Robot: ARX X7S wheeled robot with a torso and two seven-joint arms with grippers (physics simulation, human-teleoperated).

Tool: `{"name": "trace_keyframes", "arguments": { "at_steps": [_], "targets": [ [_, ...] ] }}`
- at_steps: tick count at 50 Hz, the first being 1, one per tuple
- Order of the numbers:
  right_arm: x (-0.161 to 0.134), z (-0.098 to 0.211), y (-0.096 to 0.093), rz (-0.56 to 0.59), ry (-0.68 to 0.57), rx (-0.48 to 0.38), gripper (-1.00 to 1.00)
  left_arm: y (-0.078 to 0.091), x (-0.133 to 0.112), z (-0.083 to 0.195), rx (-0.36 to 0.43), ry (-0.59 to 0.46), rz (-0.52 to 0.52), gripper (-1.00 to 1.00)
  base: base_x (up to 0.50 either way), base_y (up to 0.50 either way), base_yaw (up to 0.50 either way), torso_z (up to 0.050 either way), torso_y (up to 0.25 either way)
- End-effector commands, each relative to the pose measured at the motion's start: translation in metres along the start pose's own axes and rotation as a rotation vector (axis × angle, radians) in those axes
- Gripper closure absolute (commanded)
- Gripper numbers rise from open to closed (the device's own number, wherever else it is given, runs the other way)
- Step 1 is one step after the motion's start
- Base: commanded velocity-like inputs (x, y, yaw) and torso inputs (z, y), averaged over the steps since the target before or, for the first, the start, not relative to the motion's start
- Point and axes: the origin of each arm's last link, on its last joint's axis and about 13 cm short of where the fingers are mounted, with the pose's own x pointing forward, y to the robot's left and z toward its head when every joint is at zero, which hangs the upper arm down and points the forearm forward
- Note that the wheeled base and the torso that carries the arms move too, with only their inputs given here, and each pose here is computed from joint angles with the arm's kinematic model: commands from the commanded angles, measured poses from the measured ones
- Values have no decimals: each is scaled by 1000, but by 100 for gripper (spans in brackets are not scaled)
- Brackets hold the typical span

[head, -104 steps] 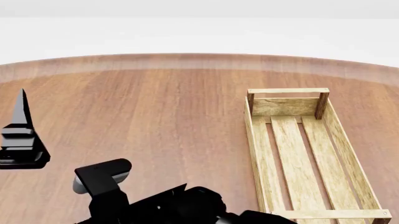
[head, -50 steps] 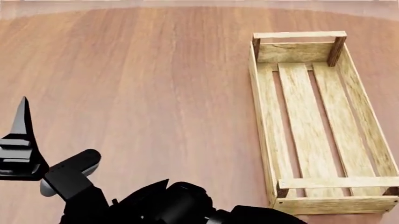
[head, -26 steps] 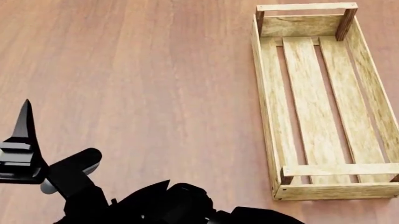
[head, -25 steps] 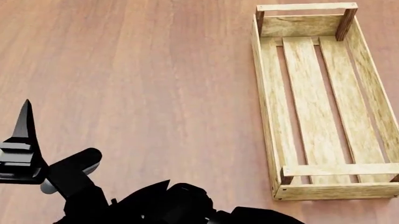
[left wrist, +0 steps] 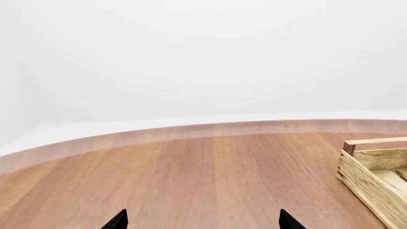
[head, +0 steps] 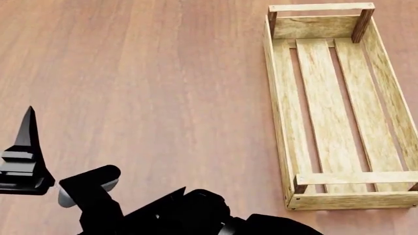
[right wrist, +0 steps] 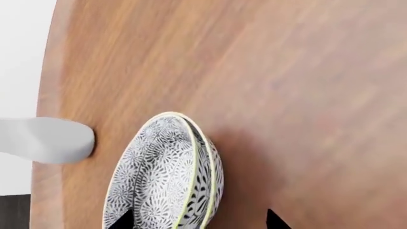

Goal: Stack the right bowl on the left bowl and place them in the tray.

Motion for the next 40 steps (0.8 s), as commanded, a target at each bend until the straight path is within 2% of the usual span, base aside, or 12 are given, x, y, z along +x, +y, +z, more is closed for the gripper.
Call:
{"name": "trace_keyframes", "arguments": {
  "at_steps": [1, 3, 18, 21, 34, 37, 38, 39, 40],
  "targets": [
    [0, -3, 0, 27, 35, -14, -100, 0, -1, -2, 3, 5, -8, -100, 0, 0, 0, 0, 0],
    [1, -3, 2, 50, 32, -61, -100, 0, 0, -3, 4, 5, -7, -100, 0, 0, 0, 0, 0],
    [1, 1, 2, 35, -5, -92, -100, 0, -1, -4, 7, 4, -9, -100, 0, 0, 0, 0, 0],
    [2, 0, 2, 34, -8, -96, -100, 0, -2, -4, 32, -3, -8, -100, 0, 0, 0, 0, 0],
    [2, 4, 6, 44, -28, -149, -100, -1, -3, -5, 46, -4, -24, -100, 0, 0, 0, 0, -250],
    [3, 5, 6, 34, -52, -170, -100, -1, -4, -3, -3, -17, -47, -100, 0, 0, 0, 1, -141],
    [3, 6, 5, 21, -68, -161, 100, -1, -4, -4, 7, -11, -42, -100, 0, 0, 0, 0, 0],
    [4, 4, 5, 35, -64, -195, 100, -1, -4, -4, 8, -11, -44, -100, 0, 0, 0, 0, 0],
    [4, 4, 5, 37, -64, -192, 100, -1, -4, -5, 14, -12, -43, -100, 0, 0, 0, 0, 0]
  ]
}}
